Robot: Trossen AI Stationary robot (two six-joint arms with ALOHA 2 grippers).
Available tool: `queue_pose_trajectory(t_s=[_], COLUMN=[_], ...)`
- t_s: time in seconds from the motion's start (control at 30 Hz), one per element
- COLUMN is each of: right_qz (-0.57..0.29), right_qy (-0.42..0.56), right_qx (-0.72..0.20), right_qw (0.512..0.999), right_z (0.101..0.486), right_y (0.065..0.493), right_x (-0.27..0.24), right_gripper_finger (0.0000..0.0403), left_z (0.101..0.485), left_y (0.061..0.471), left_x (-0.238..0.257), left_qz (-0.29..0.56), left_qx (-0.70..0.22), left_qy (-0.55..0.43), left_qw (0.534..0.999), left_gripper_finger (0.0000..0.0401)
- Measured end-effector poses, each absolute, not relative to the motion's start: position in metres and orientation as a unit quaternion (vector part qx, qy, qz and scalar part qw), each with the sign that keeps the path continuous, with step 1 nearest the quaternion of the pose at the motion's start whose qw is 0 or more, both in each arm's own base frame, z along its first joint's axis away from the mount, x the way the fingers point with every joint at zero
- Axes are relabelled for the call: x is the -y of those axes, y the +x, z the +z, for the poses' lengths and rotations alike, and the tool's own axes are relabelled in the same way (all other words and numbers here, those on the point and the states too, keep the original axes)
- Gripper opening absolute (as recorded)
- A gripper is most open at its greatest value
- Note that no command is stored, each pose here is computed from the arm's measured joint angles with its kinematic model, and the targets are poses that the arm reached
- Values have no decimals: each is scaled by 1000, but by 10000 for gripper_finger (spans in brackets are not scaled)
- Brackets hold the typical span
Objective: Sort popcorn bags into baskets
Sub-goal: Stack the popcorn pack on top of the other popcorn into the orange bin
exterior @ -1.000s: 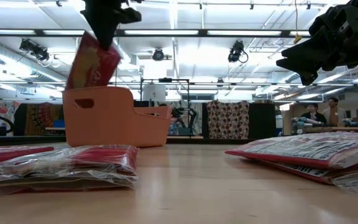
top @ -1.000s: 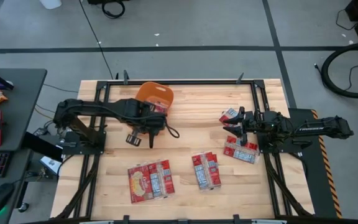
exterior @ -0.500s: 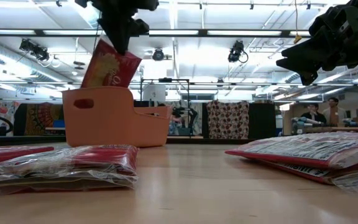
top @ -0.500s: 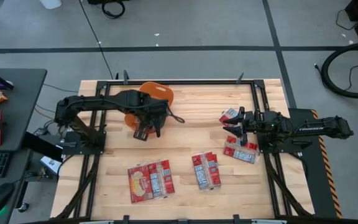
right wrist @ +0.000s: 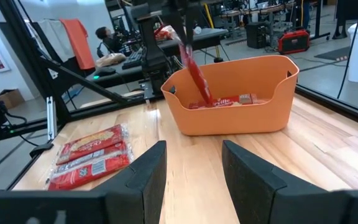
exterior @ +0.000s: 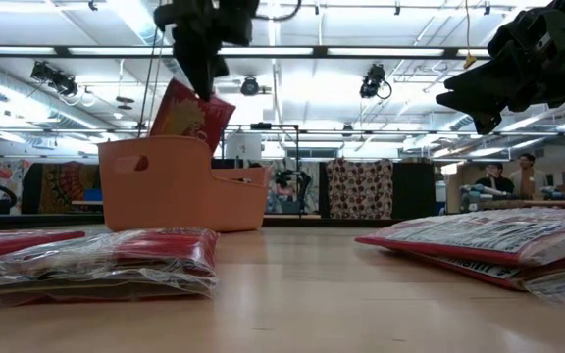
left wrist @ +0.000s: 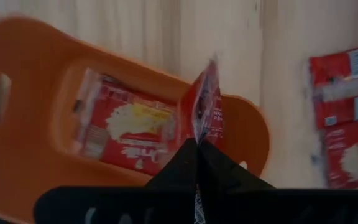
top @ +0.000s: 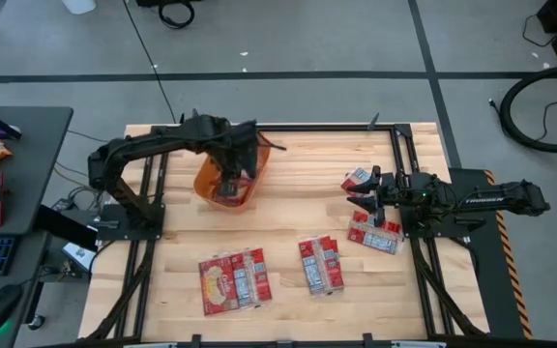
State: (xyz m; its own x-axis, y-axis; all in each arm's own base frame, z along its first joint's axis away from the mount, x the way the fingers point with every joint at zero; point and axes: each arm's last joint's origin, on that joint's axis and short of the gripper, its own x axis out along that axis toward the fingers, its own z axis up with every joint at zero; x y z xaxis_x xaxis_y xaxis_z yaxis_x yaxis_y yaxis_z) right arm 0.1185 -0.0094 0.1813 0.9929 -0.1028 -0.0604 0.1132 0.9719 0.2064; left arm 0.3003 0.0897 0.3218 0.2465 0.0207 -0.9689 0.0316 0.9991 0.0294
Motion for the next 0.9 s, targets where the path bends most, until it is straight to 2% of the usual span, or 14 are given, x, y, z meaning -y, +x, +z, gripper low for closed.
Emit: queue_pose_trajectory(t_s=[0.13,0.23,0.37,0.57,0.7,0.9], right_qz=[-53,-51,-50,-51,-51,-50], right_qy=[106,106,106,105,105,106], right_qx=[-25,-25,-25,-25,-25,-25], right_qw=[993,993,993,993,993,993], right_z=[181,181,181,181,181,181], right_y=[118,118,118,118,118,118], right_x=[9,9,9,9,9,9], right_gripper_finger=[160,160,160,160,160,160], left_z=[307,297,290,291,290,290], left_y=[308,314,318,322,320,319], left_x=[-99,-105,-115,-127,-129,-131], left_qz=[-24,-26,3,96,107,140], left_qx=[-627,-642,-656,-645,-652,-660], left_qy=[-11,19,67,93,100,122], left_qw=[779,766,752,753,744,728], left_gripper_finger=[9,10,10,13,38,104])
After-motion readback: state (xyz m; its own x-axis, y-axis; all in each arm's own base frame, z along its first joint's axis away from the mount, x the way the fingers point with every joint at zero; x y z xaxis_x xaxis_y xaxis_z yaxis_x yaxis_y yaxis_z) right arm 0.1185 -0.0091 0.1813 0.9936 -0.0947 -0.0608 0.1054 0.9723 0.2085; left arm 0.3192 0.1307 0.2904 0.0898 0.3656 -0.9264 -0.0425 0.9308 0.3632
